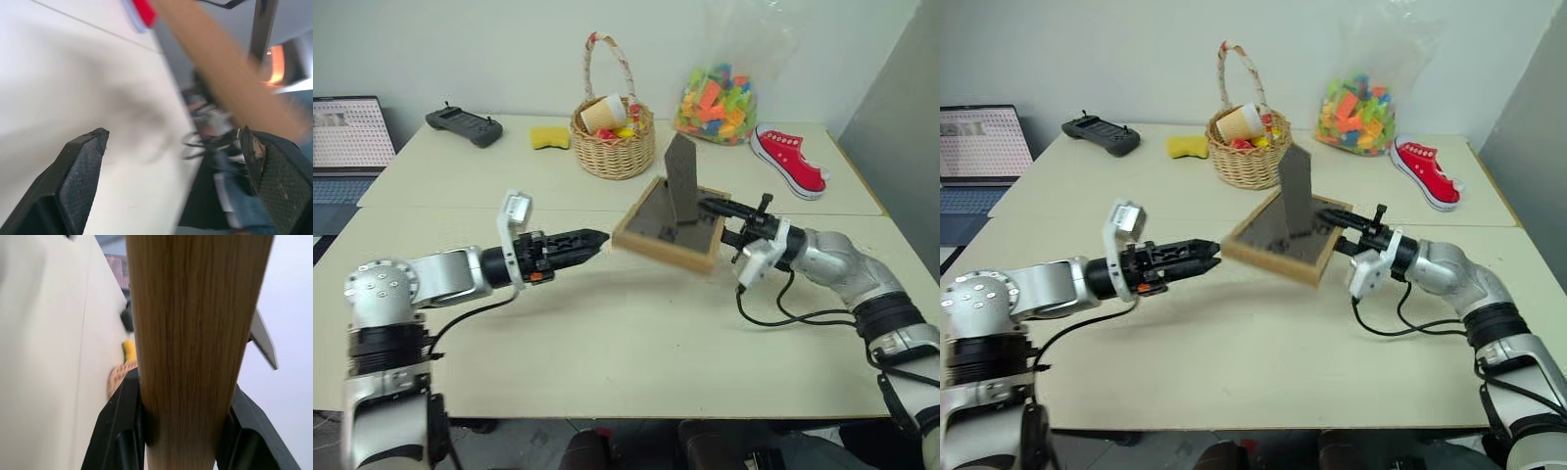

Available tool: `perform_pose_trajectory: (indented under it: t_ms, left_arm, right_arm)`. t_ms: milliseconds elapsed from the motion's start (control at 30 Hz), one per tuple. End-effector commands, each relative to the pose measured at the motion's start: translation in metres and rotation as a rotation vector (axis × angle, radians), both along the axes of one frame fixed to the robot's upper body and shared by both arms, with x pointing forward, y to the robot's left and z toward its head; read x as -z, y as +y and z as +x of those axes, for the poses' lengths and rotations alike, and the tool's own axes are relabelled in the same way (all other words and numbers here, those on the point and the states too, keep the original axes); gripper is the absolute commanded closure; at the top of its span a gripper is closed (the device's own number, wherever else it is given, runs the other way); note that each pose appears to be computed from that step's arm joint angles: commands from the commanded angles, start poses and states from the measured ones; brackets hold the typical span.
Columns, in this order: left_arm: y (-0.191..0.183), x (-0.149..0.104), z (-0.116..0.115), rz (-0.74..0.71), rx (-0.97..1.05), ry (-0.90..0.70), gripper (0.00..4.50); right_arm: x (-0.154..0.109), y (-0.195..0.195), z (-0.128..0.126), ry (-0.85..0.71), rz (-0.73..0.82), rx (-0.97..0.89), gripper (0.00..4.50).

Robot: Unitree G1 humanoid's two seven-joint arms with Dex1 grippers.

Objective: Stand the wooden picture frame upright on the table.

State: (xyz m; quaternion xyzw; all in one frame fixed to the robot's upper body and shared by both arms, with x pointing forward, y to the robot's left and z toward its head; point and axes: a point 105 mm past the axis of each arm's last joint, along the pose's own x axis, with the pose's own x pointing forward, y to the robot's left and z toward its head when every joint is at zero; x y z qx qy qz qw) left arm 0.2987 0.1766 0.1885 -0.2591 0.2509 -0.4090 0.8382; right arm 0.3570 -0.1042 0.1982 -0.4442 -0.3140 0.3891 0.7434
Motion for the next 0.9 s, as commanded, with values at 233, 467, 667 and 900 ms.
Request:
perform_pose_trajectory:
  t_ms: [233,467,667,900]
  left_arm:
    - [-0.011,-0.020,-0.017,0.273,-0.028,-0.467,0.00]
    - [-0.014,0.016,-0.034,0.377,0.004,-0.465,0.00]
    - [-0.014,0.024,-0.035,0.355,-0.026,-0.453,0.00]
    - [-0.009,0.020,-0.024,0.370,-0.021,-0.474,0.00]
  right_arm:
    - [0.022,0.044,0.004,1.136,0.404,-0.287,3.18]
    - [0.069,0.059,0.005,1.369,0.345,-0.313,3.18]
    - [0.068,0.061,0.008,1.461,0.431,-0.336,3.18]
    - [0.070,0.051,0.008,1.408,0.422,-0.288,1.47]
